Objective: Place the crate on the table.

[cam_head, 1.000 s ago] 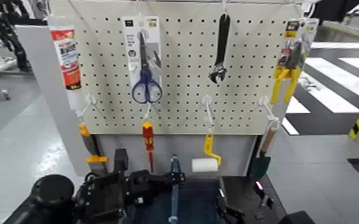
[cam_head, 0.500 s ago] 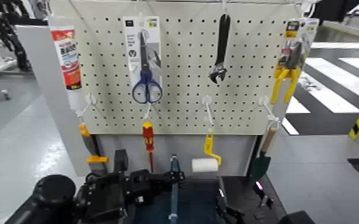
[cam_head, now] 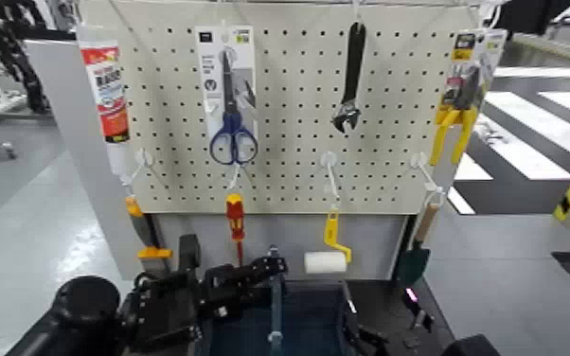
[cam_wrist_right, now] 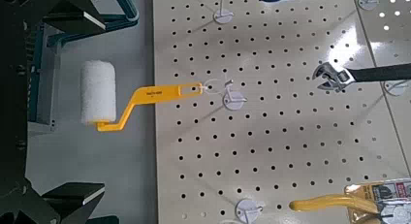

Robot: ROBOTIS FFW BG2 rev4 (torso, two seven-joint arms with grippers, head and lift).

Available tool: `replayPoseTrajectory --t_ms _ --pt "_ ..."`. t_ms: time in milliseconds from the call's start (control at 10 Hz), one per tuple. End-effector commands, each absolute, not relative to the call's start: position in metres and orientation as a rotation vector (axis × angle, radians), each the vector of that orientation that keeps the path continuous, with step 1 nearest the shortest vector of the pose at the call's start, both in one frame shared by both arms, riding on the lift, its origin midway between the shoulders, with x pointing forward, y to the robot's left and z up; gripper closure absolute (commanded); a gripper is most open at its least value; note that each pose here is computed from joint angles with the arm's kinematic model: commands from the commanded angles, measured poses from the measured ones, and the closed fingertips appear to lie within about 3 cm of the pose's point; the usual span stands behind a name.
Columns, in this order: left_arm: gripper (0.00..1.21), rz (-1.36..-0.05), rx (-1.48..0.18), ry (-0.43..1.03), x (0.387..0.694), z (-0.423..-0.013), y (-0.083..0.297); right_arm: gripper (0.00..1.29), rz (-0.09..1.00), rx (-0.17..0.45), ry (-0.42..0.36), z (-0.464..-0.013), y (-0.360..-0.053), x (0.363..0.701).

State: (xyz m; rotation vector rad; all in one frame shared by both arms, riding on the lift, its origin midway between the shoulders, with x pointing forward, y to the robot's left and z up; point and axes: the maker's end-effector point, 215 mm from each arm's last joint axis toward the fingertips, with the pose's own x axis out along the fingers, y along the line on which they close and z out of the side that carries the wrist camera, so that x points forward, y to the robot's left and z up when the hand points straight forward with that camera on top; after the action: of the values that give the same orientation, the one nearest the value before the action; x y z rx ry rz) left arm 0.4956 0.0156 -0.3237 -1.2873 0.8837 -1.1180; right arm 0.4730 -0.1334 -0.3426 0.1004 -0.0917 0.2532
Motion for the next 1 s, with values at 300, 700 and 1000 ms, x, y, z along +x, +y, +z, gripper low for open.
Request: replayPoseTrajectory --t_ms 300,700,1000 --pt "0.07 -1.118 -1.290 0.884 0.492 -0.331 0.010 0.15 0.253 0.103 -0.091 -0.343 -0.134 0.473" --pt "0.12 -1.025 -1.226 0.805 0.492 -0.334 0.030 0.15 0.250 0.104 -0.087 -0.344 -0.136 0.472" --pt "0.12 -0.843 -1.036 0.679 0.496 -0.340 0.059 0.15 0.247 0.104 -0.087 -0.344 -0.138 0.472"
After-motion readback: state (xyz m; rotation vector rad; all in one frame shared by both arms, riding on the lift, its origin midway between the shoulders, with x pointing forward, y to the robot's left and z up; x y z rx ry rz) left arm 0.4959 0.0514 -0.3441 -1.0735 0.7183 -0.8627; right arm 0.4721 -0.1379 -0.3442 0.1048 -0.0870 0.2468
